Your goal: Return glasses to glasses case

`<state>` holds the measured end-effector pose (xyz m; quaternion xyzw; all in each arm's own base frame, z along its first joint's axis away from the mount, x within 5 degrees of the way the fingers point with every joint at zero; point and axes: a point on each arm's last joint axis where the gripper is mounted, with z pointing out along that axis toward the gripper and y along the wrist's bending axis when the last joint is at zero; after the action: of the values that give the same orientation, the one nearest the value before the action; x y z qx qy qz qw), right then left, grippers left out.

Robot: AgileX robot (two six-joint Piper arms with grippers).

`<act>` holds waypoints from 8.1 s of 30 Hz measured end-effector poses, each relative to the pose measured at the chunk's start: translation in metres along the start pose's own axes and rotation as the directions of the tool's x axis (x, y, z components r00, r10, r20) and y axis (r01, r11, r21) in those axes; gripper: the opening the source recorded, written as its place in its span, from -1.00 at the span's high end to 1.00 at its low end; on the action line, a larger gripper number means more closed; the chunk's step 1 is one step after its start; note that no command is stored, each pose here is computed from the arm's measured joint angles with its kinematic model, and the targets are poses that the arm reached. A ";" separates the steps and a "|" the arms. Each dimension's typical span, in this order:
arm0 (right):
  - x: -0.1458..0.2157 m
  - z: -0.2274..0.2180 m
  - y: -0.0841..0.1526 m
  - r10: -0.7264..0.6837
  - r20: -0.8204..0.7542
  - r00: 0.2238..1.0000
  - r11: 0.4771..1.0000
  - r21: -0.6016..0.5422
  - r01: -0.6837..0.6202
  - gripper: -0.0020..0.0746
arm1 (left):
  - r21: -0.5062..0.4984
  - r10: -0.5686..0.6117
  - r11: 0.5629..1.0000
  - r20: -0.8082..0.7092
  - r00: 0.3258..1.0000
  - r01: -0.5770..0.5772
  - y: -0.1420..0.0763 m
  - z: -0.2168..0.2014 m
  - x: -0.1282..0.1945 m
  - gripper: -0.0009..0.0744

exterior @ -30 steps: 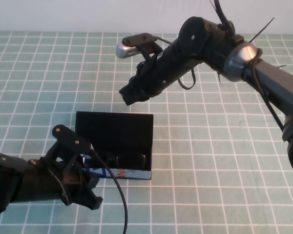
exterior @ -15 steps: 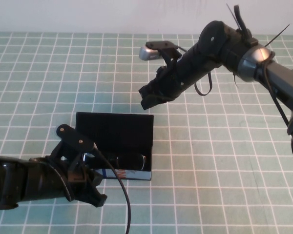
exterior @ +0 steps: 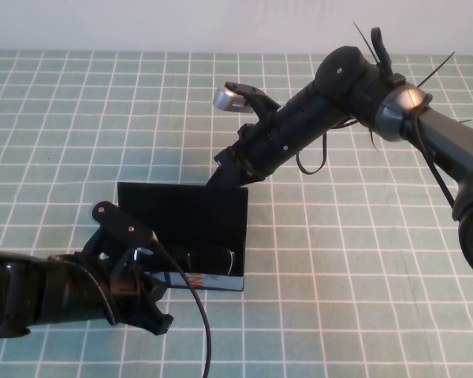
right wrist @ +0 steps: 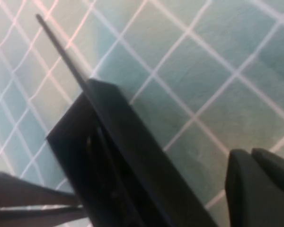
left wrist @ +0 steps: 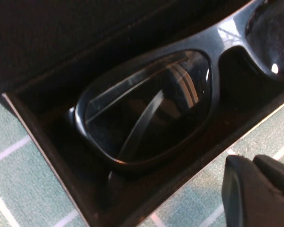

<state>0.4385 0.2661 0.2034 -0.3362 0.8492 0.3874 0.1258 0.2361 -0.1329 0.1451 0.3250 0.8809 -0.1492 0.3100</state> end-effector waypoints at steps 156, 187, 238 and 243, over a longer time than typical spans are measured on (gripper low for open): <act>0.377 -0.201 0.187 -0.460 0.555 0.693 0.764 0.645 -0.009 0.98 | -0.336 0.066 0.877 0.791 0.608 0.343 -0.034 -0.182 0.125 0.97; 0.377 -0.201 0.187 -0.460 0.555 0.693 0.764 0.645 -0.009 0.98 | -0.396 -0.101 0.825 0.598 0.795 0.403 -0.030 -0.163 0.152 0.97; 0.425 -0.154 0.118 -0.303 0.687 0.660 0.576 0.684 -0.447 0.98 | -0.399 -0.101 0.825 0.594 0.798 0.401 -0.030 -0.163 0.152 0.97; 0.425 -0.154 0.118 -0.303 0.687 0.660 0.576 0.684 -0.448 0.98 | -0.399 -0.101 0.825 0.594 0.798 0.401 -0.030 -0.163 0.152 0.97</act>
<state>0.0514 0.0067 0.1724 -0.0096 0.8102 0.0597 0.5831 0.0526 -0.0068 0.1732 0.0508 0.7979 -0.0408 0.5992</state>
